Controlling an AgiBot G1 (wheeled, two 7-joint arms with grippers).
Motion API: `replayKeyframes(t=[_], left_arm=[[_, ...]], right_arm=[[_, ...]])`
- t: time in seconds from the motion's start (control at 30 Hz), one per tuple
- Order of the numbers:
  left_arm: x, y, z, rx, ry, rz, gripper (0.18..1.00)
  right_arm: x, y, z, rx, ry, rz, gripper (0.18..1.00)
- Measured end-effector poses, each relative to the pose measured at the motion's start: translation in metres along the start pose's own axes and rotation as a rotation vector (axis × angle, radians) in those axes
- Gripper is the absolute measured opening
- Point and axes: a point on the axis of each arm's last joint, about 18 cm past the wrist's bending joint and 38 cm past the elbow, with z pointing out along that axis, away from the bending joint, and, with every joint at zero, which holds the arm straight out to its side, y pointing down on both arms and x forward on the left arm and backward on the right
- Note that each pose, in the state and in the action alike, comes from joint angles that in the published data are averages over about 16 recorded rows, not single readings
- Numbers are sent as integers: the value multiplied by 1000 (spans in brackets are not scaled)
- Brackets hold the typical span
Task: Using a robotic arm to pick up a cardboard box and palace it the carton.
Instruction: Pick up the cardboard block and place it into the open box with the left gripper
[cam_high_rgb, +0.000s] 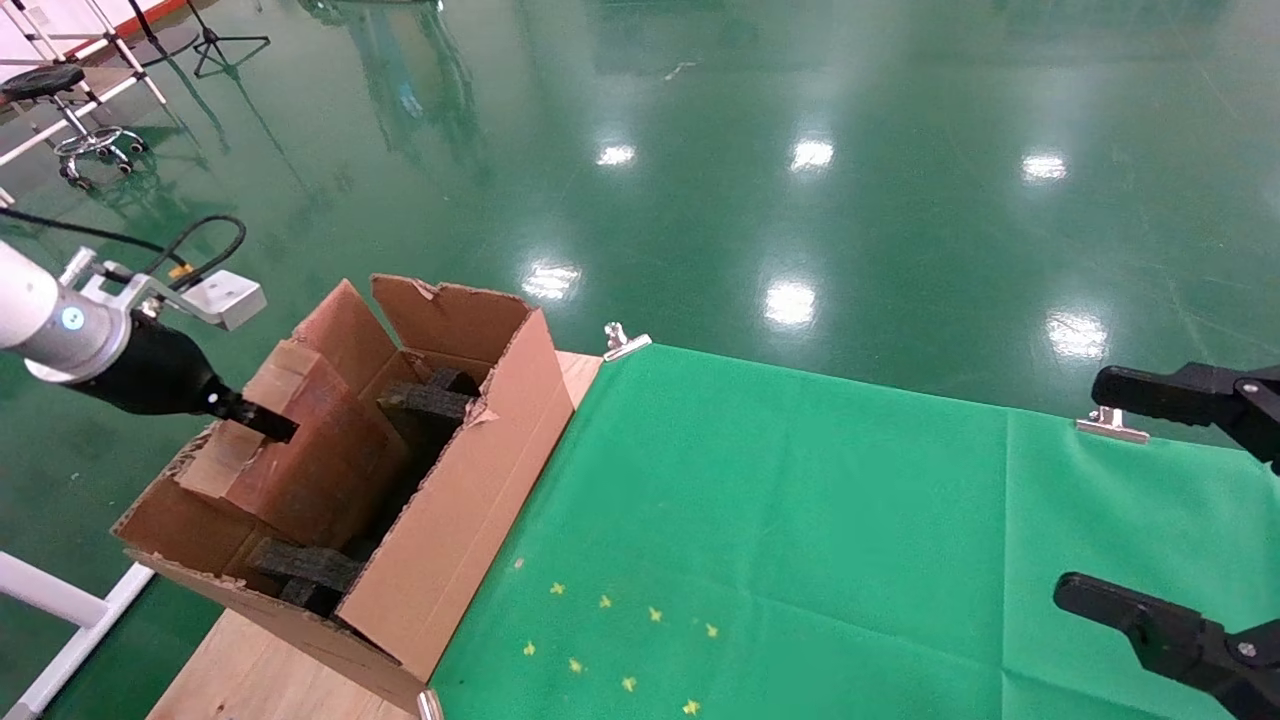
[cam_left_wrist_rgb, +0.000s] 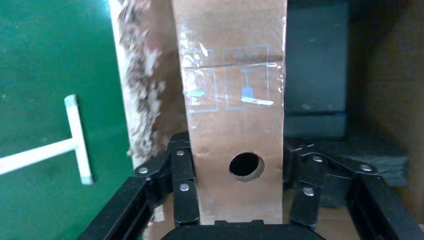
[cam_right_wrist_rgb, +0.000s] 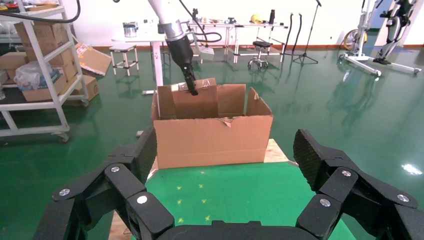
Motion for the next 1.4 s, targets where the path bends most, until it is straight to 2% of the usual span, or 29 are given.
replayKeyframes(t=[0.57,0.87,1.03,1.23,1.4], left_arm=[[-15,13,34,16,-104,-16,368],[-16,14,43,27,-128,-14,383],[-16,13,43,28,-129,-14,421],[-17,13,41,29,-127,-14,504],[-17,12,40,29,-126,-13,603]], right_arm=[[0,0,0,0,0,0,1001],[0,0,0,0,1,0,1001],[0,0,0,0,1,0,1001],[0,0,0,0,1,0,1001],[0,0,0,0,1,0,1001]])
